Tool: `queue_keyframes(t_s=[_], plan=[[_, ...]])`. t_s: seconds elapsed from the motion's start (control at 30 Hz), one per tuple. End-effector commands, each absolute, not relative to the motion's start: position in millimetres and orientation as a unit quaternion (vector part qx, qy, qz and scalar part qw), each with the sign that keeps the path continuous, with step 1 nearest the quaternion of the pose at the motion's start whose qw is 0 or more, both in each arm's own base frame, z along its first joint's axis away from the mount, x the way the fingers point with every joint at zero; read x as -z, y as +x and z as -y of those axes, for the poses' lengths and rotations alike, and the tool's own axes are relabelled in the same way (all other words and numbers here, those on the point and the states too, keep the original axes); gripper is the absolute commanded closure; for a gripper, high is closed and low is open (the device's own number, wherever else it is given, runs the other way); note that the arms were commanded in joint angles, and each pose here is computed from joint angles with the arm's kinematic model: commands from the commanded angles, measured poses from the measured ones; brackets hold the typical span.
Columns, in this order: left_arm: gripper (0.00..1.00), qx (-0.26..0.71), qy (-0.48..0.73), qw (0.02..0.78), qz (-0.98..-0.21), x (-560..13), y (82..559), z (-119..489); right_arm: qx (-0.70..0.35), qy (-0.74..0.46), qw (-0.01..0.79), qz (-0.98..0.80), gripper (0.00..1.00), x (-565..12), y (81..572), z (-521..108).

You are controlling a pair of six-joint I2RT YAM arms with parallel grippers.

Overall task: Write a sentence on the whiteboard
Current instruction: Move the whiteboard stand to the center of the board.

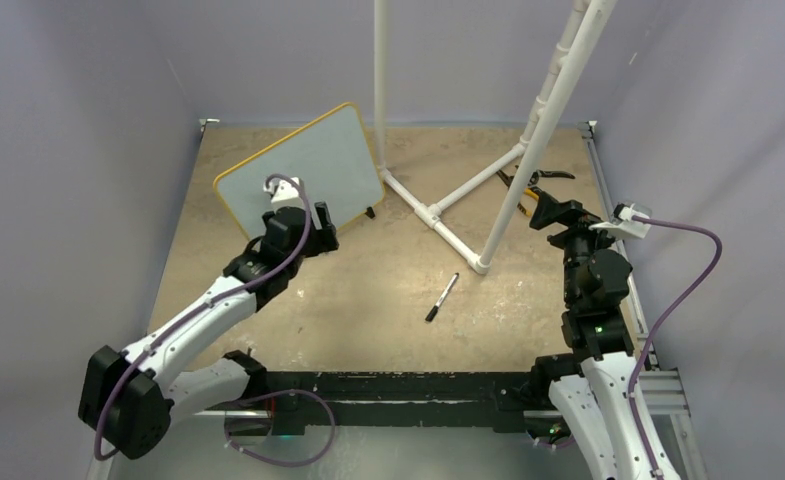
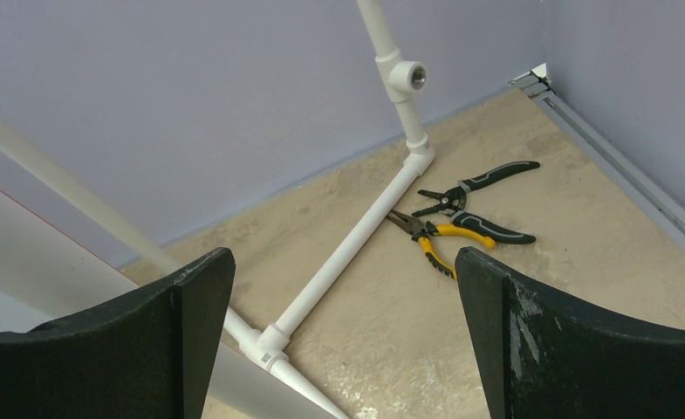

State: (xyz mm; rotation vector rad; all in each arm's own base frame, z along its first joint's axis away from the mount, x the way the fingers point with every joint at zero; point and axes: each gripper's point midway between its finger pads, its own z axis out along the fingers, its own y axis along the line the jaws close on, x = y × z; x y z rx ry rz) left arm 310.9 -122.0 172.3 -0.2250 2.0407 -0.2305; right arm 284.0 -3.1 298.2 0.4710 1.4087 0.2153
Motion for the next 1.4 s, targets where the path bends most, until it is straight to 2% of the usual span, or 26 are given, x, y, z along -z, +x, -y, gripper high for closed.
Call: queue_keyframes(t_s=[0.0,0.33,0.57,1.1,1.37], plan=[[0.27,0.097,-0.138,0.517,-0.84,-151.0,321.8,130.4,-0.096,0.224,0.742,-0.625,0.01,-307.2,281.2,7.7],[0.36,0.04,-0.169,0.492,-0.853,-89.7,331.4,121.8,-0.098,0.222,0.739,-0.628,0.01,-304.5,284.5,5.8],[0.37,0.027,-0.176,0.483,-0.857,-64.9,340.5,124.7,-0.1,0.219,0.739,-0.629,0.01,-304.8,285.6,4.5],[0.58,-0.066,-0.205,0.483,-0.849,-44.0,339.1,80.1,-0.099,0.216,0.738,-0.631,0.01,-303.3,286.1,4.0],[0.56,-0.011,-0.202,0.496,-0.845,-52.0,343.4,91.1,-0.099,0.214,0.735,-0.636,0.01,-300.9,288.0,3.1]])
